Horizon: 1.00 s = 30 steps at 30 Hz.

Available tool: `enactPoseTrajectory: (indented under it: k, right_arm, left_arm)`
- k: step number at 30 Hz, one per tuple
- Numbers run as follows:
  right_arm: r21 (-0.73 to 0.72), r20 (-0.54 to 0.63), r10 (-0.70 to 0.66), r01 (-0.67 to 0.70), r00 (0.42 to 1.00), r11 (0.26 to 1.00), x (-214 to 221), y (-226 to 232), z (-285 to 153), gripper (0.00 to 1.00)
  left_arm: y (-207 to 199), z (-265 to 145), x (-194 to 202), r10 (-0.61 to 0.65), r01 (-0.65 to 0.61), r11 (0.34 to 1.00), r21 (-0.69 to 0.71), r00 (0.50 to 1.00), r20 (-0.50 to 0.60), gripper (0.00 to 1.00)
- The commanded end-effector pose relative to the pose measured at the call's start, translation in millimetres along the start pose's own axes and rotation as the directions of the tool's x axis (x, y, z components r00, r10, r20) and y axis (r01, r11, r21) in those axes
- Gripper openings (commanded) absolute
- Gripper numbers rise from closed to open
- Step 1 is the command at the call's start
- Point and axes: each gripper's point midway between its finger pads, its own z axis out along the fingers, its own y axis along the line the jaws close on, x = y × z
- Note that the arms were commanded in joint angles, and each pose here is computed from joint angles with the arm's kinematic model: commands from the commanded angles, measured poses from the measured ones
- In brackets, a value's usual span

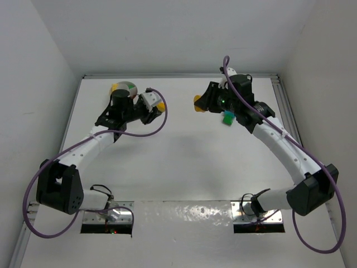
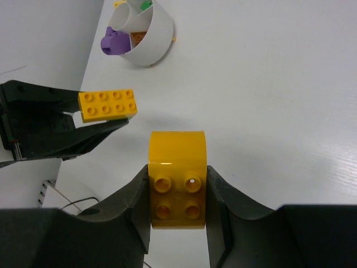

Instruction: Sort the legos into containers by color

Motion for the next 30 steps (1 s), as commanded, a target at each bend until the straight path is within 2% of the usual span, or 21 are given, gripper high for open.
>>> enactPoseTrajectory:
  k: [1, 5, 6, 8, 10, 15, 18, 20, 21, 22, 23, 27, 28, 29, 30]
  right_arm:
    - [-0.009, 0.015, -0.054, 0.054, 0.998, 0.998, -5, 2, 1, 0.0]
    - [0.067, -0.118, -0.123, 0.132, 0.985, 0.989, 31, -26, 20, 0.0]
    - [0.178, -0.21, -0.128, 0.167, 0.969, 0.97, 57, -59, 29, 0.0]
    - [0.277, -0.343, -0.142, 0.245, 0.928, 0.929, 92, -89, 29, 0.0]
    - [0.36, -0.413, -0.148, 0.311, 0.899, 0.88, 115, -117, 34, 0.0]
    - [0.388, -0.402, -0.135, 0.302, 0.906, 0.871, 152, -142, 42, 0.0]
    - [0.407, -0.417, -0.147, 0.329, 0.897, 0.852, 164, -156, 44, 0.09]
    - [0.405, -0.442, -0.158, 0.354, 0.883, 0.843, 175, -165, 43, 0.2]
    - [0.396, -0.451, -0.166, 0.364, 0.877, 0.843, 179, -167, 44, 0.27]
    - [0.391, -0.467, -0.175, 0.38, 0.867, 0.838, 183, -170, 42, 0.41]
    - [0.389, -0.472, -0.179, 0.386, 0.863, 0.837, 184, -171, 41, 0.48]
    - [0.3, -0.463, -0.253, 0.419, 0.849, 0.857, 176, -157, 38, 0.73]
    - [0.28, -0.469, -0.274, 0.436, 0.839, 0.855, 175, -155, 38, 0.73]
    - [0.25, -0.449, -0.307, 0.448, 0.839, 0.858, 166, -147, 36, 0.78]
    - [0.215, -0.44, -0.339, 0.464, 0.832, 0.859, 160, -139, 34, 0.79]
  left_arm:
    - [-21, -5, -11, -0.003, 0.0, 0.994, 0.109, 0.999, 0.032, 0.0]
    - [-25, -7, -34, -0.04, 0.024, 0.991, 0.13, 0.992, 0.123, 0.0]
    - [-25, -7, -37, -0.045, 0.028, 0.991, 0.132, 0.99, 0.131, 0.0]
    - [-20, -6, -38, -0.048, 0.033, 0.993, 0.111, 0.99, 0.131, 0.0]
    - [-18, -6, -36, -0.05, 0.038, 0.995, 0.096, 0.991, 0.124, 0.0]
    - [-18, -7, -35, -0.044, 0.032, 0.995, 0.095, 0.992, 0.119, 0.0]
    - [-18, -7, -38, -0.039, 0.026, 0.995, 0.097, 0.991, 0.131, 0.0]
    - [-18, -7, -39, -0.035, 0.021, 0.995, 0.098, 0.99, 0.136, 0.0]
    - [-18, -7, -40, -0.035, 0.022, 0.995, 0.098, 0.99, 0.137, 0.0]
    - [-18, -7, -39, -0.034, 0.021, 0.995, 0.1, 0.99, 0.135, 0.0]
    - [-18, -7, -39, -0.035, 0.021, 0.995, 0.102, 0.99, 0.135, 0.0]
    - [-23, -8, -41, -0.031, 0.013, 0.992, 0.127, 0.989, 0.144, 0.0]
    - [-25, -8, -42, -0.031, 0.01, 0.991, 0.137, 0.989, 0.147, 0.0]
    - [-27, -8, -43, -0.03, 0.007, 0.988, 0.151, 0.988, 0.151, 0.0]
    - [-31, -9, -41, -0.031, 0.005, 0.985, 0.17, 0.989, 0.147, 0.0]
